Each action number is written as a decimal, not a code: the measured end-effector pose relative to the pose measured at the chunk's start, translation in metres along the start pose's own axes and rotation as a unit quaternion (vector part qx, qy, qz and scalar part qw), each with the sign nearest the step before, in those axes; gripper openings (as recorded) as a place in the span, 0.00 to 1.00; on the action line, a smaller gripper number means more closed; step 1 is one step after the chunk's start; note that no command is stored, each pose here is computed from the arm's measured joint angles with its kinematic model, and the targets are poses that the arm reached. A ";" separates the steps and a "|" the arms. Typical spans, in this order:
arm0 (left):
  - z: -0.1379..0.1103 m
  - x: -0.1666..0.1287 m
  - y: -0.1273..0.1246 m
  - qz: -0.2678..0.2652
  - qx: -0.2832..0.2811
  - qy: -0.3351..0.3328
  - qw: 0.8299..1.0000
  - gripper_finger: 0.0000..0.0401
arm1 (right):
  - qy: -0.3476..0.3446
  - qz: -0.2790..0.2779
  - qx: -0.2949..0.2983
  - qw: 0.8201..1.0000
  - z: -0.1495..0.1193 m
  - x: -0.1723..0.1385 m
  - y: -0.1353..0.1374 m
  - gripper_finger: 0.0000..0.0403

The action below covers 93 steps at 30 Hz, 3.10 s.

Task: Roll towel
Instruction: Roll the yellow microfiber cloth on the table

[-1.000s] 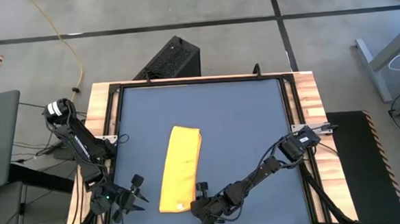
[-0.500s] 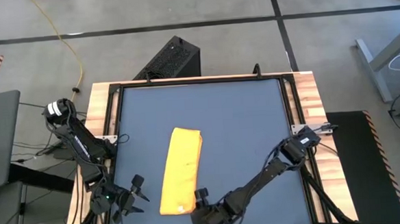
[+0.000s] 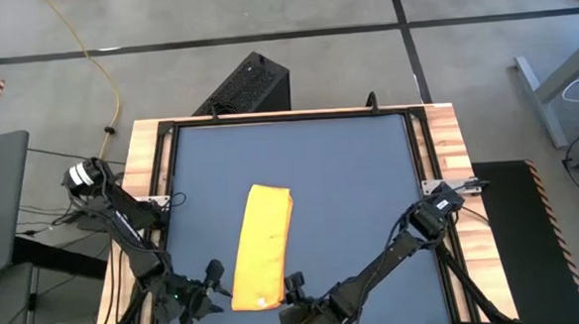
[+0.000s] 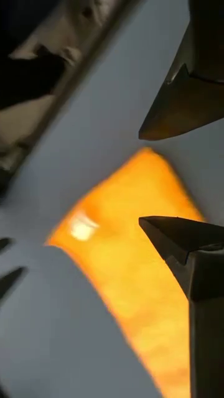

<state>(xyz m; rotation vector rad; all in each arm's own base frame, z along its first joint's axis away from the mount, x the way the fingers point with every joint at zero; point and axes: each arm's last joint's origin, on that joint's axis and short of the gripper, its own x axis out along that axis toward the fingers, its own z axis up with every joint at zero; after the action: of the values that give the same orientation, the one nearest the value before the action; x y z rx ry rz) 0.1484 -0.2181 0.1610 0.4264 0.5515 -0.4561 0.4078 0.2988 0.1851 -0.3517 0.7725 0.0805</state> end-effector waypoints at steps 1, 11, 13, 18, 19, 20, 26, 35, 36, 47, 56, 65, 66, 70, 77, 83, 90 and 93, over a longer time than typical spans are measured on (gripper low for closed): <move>-0.002 0.000 0.000 0.001 -0.004 0.010 1.000 0.50 | -0.001 -0.003 -0.005 1.000 0.000 0.000 0.000 0.44; -0.014 0.010 -0.005 -0.005 0.000 0.024 1.000 0.50 | -0.014 -0.006 -0.005 1.000 -0.010 0.021 -0.007 0.44; -0.019 0.018 -0.009 -0.004 0.006 0.029 1.000 0.50 | -0.014 -0.005 -0.009 1.000 -0.011 0.021 -0.007 0.44; -0.030 0.035 -0.015 0.023 0.025 0.038 0.999 0.50 | -0.013 0.012 -0.010 1.000 -0.012 0.023 -0.009 0.44; -0.031 0.037 -0.017 0.026 0.024 0.035 0.999 0.50 | -0.011 0.018 -0.010 1.000 -0.014 0.025 -0.009 0.44; -0.032 0.039 -0.018 0.029 0.023 0.032 0.999 0.50 | -0.011 0.021 -0.009 1.000 -0.016 0.027 -0.009 0.44; -0.033 0.044 -0.019 0.032 0.009 0.025 0.999 0.50 | -0.004 0.026 -0.018 1.000 -0.023 0.034 -0.011 0.44; -0.030 0.050 -0.010 0.017 -0.036 0.019 0.999 0.50 | -0.006 0.034 -0.021 0.999 -0.021 0.038 -0.019 0.41; -0.030 0.051 -0.009 0.009 -0.044 0.021 0.999 0.50 | -0.006 0.034 -0.020 0.999 -0.021 0.039 -0.021 0.41; -0.030 0.052 -0.009 -0.023 -0.080 0.025 0.996 0.23 | 0.017 0.056 0.064 0.996 -0.024 0.042 -0.026 0.15; -0.028 0.056 -0.003 -0.063 -0.157 0.030 0.985 0.01 | 0.053 0.086 0.188 0.977 -0.026 0.047 -0.037 0.06; -0.031 0.063 0.012 -0.116 -0.264 0.073 0.955 0.00 | 0.101 0.122 0.324 0.933 -0.028 0.056 -0.058 0.03; -0.032 0.063 0.012 -0.116 -0.267 0.082 0.953 0.01 | 0.107 0.130 0.341 0.925 -0.027 0.056 -0.059 0.04; -0.033 0.063 0.012 -0.116 -0.262 0.090 0.954 0.04 | 0.128 0.149 0.404 0.894 -0.027 0.055 -0.057 0.05; -0.024 0.053 0.021 -0.101 -0.228 0.069 0.966 0.15 | 0.137 0.163 0.440 0.872 -0.026 0.052 -0.048 0.04; -0.010 0.027 0.035 -0.075 -0.212 0.049 0.973 0.23 | 0.146 0.165 0.471 0.854 -0.026 0.053 -0.049 0.04; 0.009 0.007 0.026 -0.102 -0.186 -0.024 0.977 0.27 | 0.152 0.161 0.499 0.838 -0.026 0.052 -0.047 0.04; 0.010 0.011 0.014 -0.092 -0.168 -0.052 0.980 0.27 | 0.153 0.162 0.506 0.834 -0.026 0.051 -0.045 0.04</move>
<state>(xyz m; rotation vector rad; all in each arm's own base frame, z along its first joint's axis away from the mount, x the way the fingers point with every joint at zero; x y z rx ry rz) 0.1684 -0.2150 0.1659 0.0280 0.5565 -0.5471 0.4361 0.2444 0.1449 0.8051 1.0766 -0.0768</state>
